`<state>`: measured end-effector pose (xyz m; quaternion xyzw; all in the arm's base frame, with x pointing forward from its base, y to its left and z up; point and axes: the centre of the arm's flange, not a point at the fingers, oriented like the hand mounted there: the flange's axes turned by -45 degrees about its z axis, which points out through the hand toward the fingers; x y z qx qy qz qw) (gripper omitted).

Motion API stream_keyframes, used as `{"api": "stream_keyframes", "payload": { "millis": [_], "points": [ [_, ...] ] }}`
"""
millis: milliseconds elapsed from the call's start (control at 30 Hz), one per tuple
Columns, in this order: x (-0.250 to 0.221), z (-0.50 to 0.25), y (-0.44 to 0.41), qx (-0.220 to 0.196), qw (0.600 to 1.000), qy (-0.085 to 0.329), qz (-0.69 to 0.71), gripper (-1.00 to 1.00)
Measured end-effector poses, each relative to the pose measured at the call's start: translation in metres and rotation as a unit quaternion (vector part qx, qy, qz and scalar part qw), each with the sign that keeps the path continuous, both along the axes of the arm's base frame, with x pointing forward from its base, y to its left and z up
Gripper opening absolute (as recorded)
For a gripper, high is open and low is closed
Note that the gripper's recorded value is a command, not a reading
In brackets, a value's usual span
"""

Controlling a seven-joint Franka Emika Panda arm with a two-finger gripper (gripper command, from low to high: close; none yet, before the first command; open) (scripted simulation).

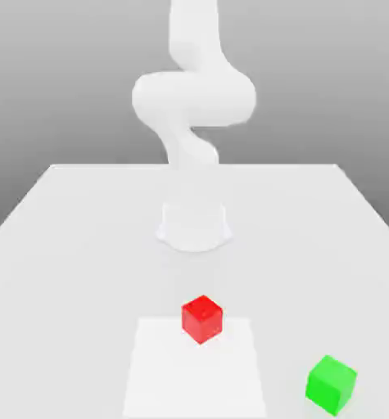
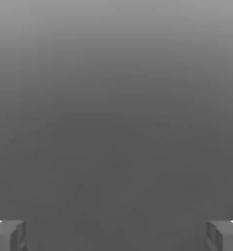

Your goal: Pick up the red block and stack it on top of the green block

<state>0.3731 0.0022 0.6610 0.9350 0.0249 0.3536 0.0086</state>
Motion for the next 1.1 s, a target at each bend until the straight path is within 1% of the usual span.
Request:
{"api": "stream_keyframes", "payload": {
  "millis": [133,267,400,567,633,767,800,1000,1100],
  "points": [
    [0.034,-0.099,0.004,-0.038,0.995,0.074,0.052,0.00],
    [0.044,-0.199,0.007,-0.069,0.981,0.146,0.109,0.00],
    [0.029,-0.300,0.009,-0.091,0.956,0.220,0.174,0.00],
    [-0.022,-0.428,0.012,-0.107,0.906,0.312,0.265,0.00],
    [-0.034,-0.466,0.014,-0.110,0.893,0.330,0.285,0.00],
    [-0.039,-0.505,0.012,-0.110,0.890,0.336,0.288,0.00],
    [-0.040,-0.513,0.012,-0.110,0.890,0.336,0.288,-1.00],
    [-0.041,-0.517,0.012,-0.110,0.890,0.337,0.289,-1.00],
    [-0.039,-0.503,0.012,-0.110,0.890,0.337,0.289,-1.00]
  ]
}}
